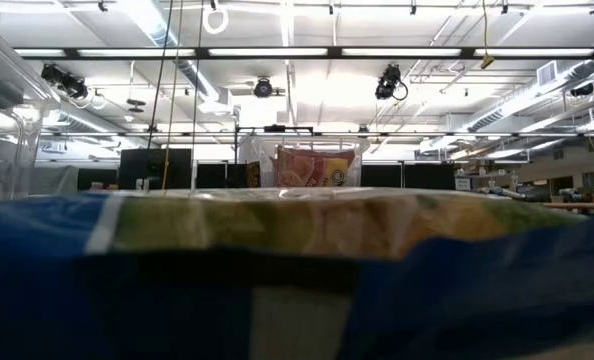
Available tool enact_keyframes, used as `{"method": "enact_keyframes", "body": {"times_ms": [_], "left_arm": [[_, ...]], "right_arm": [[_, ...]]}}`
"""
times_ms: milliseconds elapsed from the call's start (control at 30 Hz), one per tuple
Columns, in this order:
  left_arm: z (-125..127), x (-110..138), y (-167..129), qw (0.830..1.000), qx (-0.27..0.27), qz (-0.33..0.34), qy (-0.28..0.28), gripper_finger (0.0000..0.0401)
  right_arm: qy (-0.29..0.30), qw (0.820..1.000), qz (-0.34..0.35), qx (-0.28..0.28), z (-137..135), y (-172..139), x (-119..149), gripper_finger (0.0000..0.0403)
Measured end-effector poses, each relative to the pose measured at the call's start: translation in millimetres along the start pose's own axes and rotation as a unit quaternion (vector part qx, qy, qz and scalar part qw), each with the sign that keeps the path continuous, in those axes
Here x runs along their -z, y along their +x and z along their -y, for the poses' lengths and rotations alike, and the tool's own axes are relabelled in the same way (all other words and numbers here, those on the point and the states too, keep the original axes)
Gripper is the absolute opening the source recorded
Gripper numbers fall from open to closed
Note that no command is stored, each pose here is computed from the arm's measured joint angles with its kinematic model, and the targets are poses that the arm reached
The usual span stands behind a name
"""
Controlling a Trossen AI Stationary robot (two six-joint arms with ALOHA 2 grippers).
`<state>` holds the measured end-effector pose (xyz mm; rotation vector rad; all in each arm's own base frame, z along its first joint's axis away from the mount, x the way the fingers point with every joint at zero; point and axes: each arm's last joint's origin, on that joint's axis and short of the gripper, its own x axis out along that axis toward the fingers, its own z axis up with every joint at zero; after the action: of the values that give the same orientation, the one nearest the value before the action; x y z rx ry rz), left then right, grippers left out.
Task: Sort Maruchan noodles
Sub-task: Put the orange noodle pack into the bottom left transparent bin
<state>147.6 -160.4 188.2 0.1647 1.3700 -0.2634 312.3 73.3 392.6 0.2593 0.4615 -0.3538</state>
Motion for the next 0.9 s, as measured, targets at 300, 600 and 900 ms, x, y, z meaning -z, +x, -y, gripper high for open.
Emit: {"method": "enact_keyframes", "body": {"times_ms": [300,600,900], "left_arm": [[12,14,15,0.983,-0.013,0.037,0.177,0.0189],[17,14,16,0.977,-0.004,0.044,0.208,0.0188],[19,14,41,0.981,-0.016,0.021,0.193,0.0137]], "right_arm": [[0.005,1.0,0.0,0.003,1,0,0,0.021],[0.013,1.0,0.001,0.006,1,0,0,0.021],[0.013,1.0,0.002,0.007,1,0,0,0.021]]}}
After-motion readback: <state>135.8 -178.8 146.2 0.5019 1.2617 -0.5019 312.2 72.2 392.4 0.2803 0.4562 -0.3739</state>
